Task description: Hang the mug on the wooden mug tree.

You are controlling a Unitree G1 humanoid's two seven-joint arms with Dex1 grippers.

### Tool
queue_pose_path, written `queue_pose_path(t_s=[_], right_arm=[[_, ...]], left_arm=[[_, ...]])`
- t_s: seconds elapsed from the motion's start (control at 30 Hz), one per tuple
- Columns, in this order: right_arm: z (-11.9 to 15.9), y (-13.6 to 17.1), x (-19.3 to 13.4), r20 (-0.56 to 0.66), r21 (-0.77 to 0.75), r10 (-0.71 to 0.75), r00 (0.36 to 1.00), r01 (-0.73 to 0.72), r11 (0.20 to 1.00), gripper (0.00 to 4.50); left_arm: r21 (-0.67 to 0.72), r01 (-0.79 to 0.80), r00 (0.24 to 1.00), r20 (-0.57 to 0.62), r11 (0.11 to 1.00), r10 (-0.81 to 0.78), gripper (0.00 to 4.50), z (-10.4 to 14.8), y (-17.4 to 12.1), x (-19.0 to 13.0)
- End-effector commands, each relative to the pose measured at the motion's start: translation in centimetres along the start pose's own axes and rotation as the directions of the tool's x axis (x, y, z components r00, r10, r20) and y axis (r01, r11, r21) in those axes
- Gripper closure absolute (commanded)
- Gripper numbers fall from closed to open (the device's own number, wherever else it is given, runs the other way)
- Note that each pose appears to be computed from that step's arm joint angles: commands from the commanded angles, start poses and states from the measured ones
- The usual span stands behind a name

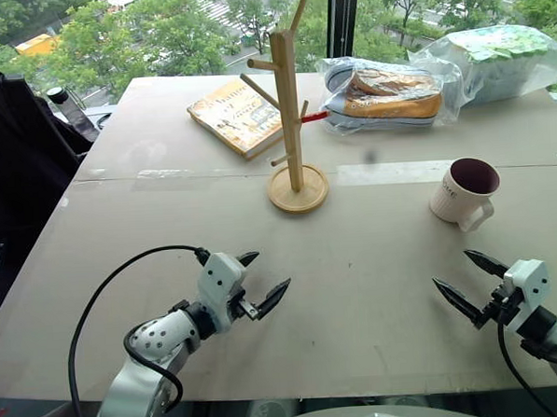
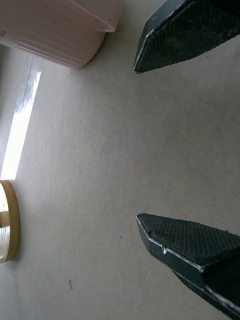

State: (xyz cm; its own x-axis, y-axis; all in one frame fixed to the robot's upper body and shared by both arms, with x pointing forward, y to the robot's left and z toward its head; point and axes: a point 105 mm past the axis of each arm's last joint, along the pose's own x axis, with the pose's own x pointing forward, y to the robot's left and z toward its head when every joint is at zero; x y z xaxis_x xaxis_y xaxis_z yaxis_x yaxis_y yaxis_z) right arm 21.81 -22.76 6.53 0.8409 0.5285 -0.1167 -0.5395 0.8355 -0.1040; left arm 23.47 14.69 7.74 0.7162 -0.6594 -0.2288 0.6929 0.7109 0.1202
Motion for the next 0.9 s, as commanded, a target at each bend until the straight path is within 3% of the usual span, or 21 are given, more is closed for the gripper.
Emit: queue_pose_path(t_s=[0.03,0.57,0.77,0.9], right_arm=[[0.9,-0.4,-0.2,0.006,-0.029,-0.011,1.0,0.011,1.0,0.08],[0.4,-1.1,-0.2,-0.043,-0.039,-0.075,0.996,0.073,0.997,0.08],[0.3,-2.1,-0.2,-0.048,-0.074,-0.171,0.984,0.168,0.983,0.08],[1.0,-3.2,-0.2,-0.02,-0.084,-0.306,0.952,0.303,0.949,0.08]], left_arm=[[0.041,-0.009,0.999,0.043,0.999,0.007,0.0,1.3,0.2,0.0],[0.043,0.019,0.999,0.05,0.999,-0.022,0.0,1.3,0.1,0.5],[0.057,0.03,0.997,0.067,0.998,-0.033,0.0,1.8,0.2,0.9],[0.092,0.073,0.992,0.092,0.993,-0.081,0.0,2.9,0.0,1.3]])
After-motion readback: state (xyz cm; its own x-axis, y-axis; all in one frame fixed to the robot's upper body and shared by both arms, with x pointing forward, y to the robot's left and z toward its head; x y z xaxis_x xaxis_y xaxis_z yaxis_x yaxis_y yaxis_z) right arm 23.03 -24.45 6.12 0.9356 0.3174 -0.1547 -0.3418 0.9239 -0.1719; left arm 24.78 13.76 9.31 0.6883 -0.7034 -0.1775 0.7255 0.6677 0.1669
